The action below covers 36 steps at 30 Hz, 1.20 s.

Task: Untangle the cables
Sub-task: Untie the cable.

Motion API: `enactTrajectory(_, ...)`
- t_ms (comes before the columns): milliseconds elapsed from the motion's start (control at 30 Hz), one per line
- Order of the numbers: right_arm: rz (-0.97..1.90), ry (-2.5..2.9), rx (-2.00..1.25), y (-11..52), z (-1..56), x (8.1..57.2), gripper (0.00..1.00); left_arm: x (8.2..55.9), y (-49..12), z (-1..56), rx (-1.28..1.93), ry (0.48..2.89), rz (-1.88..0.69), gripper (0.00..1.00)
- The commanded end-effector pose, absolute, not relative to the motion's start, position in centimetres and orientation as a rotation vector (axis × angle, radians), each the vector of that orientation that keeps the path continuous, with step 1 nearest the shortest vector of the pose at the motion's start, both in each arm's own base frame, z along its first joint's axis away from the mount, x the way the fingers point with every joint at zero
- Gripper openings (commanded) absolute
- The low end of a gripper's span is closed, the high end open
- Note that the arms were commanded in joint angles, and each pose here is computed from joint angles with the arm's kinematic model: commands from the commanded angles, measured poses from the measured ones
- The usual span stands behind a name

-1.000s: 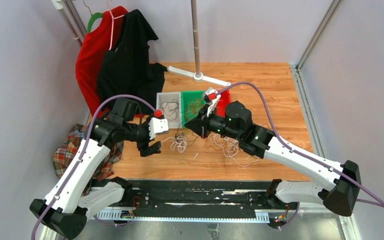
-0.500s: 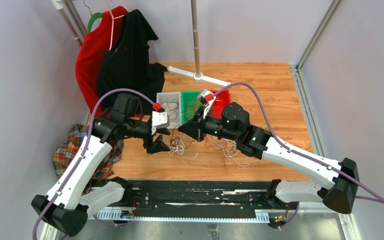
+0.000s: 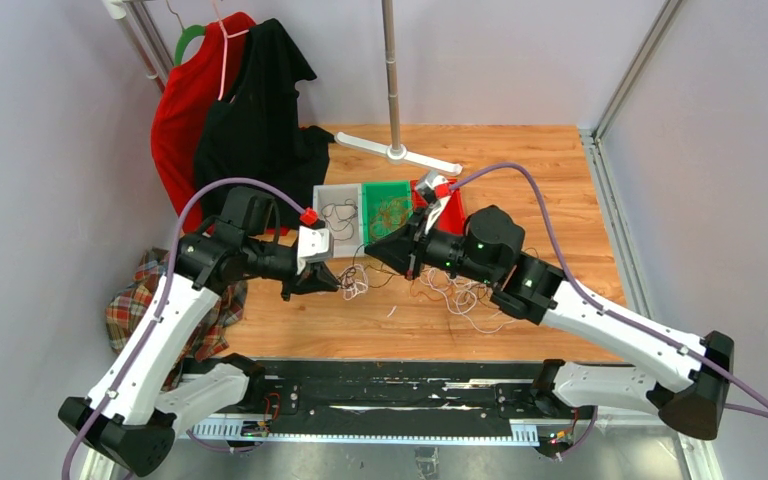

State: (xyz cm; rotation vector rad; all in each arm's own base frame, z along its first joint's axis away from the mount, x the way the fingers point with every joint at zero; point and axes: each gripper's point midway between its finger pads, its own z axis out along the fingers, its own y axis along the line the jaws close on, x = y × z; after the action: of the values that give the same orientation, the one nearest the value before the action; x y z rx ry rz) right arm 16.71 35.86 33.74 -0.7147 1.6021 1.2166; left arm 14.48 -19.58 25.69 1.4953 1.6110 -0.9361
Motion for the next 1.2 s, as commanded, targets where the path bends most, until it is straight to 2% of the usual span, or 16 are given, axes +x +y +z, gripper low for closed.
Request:
enactTrajectory(0,1.145,1.517,-0.642,33.4,36.8,17.9,0.01,13.0,-18.6,26.4,1.537,1.59,-0.903,0.01)
enactTrajectory(300,0.893,1.511,-0.486,26.4,37.6,21.4,0.01,14.0,-15.3,26.3,1.592,1.638,-0.592,0.01)
enactTrajectory(600,0.621,1.425,-0.202,16.6,42.1,24.3,0.01,14.5,-11.9,24.1,1.67,1.679,-0.336,0.01)
enactTrajectory(767,0.502,1.348,-0.129,13.6,45.5,24.3,0.0,14.9,-9.9,22.3,1.776,1.683,-0.199,0.01)
enactTrajectory(1067,0.364,1.211,-0.033,9.0,51.7,22.9,0.01,14.9,-6.1,15.7,1.998,1.764,-0.016,0.01)
enactTrajectory(1167,0.304,1.191,-0.002,7.6,53.1,22.7,0.01,15.6,-3.9,13.7,2.087,1.766,0.14,0.01)
